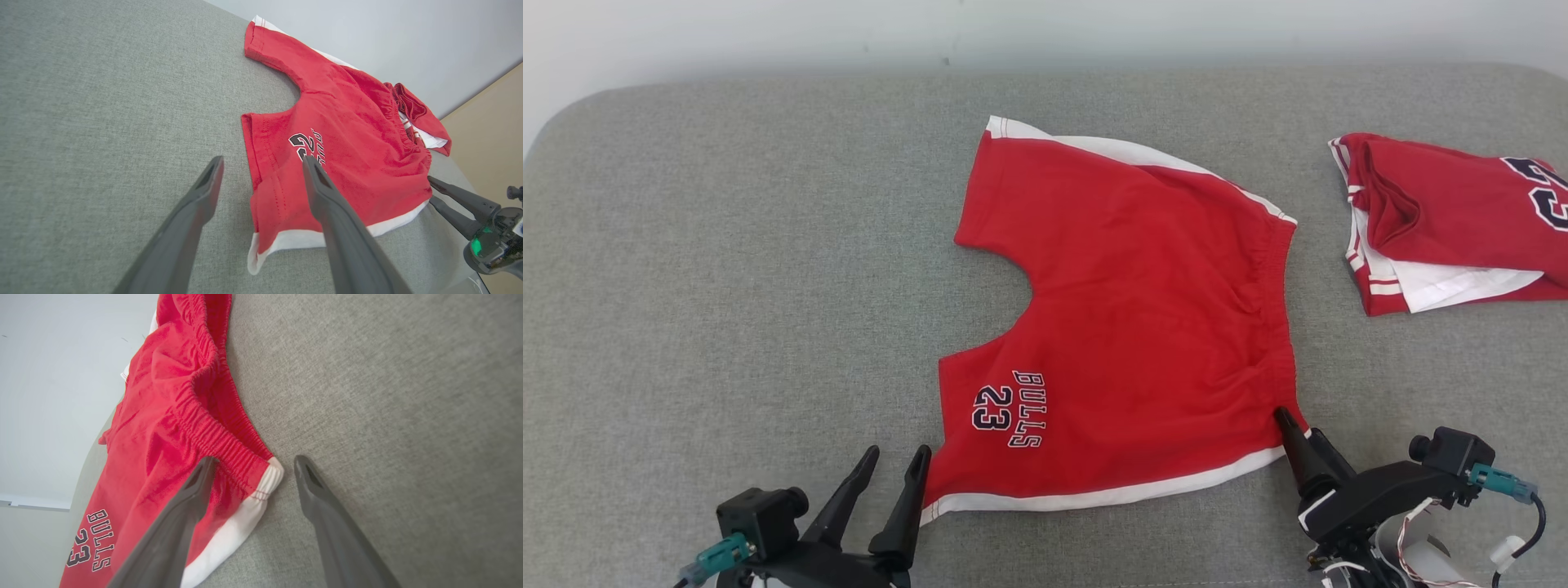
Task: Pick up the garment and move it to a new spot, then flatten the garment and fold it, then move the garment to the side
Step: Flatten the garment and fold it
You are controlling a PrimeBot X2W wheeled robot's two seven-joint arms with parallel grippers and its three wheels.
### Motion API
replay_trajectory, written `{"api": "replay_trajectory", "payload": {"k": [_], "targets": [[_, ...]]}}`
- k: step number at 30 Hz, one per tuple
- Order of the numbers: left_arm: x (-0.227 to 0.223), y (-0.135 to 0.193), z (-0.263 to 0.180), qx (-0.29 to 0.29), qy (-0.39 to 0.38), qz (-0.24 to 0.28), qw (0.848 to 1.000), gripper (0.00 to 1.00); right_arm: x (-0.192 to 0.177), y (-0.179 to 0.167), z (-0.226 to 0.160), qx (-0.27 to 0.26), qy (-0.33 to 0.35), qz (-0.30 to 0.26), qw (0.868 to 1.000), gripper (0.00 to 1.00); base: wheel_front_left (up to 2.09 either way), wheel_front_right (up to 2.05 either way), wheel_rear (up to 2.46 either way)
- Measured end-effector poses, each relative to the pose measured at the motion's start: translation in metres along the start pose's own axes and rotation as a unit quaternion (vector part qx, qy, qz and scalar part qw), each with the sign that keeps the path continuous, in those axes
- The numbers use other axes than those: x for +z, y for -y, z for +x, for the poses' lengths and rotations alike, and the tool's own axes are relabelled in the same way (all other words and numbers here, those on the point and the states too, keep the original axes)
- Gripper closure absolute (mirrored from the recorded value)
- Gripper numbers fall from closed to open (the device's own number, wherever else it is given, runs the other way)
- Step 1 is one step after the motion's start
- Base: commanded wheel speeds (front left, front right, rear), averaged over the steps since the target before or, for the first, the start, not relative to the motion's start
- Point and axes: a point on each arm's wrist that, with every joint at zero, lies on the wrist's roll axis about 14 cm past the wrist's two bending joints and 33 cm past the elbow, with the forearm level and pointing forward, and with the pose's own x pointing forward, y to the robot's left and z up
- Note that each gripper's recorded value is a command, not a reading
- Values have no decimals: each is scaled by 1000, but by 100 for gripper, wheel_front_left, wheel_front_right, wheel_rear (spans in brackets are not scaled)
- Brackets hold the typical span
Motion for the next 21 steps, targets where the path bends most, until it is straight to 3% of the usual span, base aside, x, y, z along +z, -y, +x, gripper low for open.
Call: {"api": "replay_trajectory", "payload": {"k": [2,3,4,5,9,21], "targets": [[-1,1,0,0,1,-1,1000,0,0,0,2,0,-4,-3,1000,1,0,0,0],[-1,2,0,-1,1,-2,1000,0,0,0,3,0,-5,-4,1000,20,0,0,0],[-2,3,0,-1,1,-4,1000,0,-1,0,3,-2,-6,-4,1000,48,0,0,0],[-3,3,0,-1,0,-5,1000,0,-1,1,3,-3,-7,-4,1000,54,0,0,0],[-11,4,-4,-3,-11,-8,1000,0,-1,1,6,-5,-8,-7,1000,100,0,0,0],[-39,-2,-10,2,-61,-14,998,0,-2,-4,6,6,-9,-10,1000,100,0,0,0]]}}
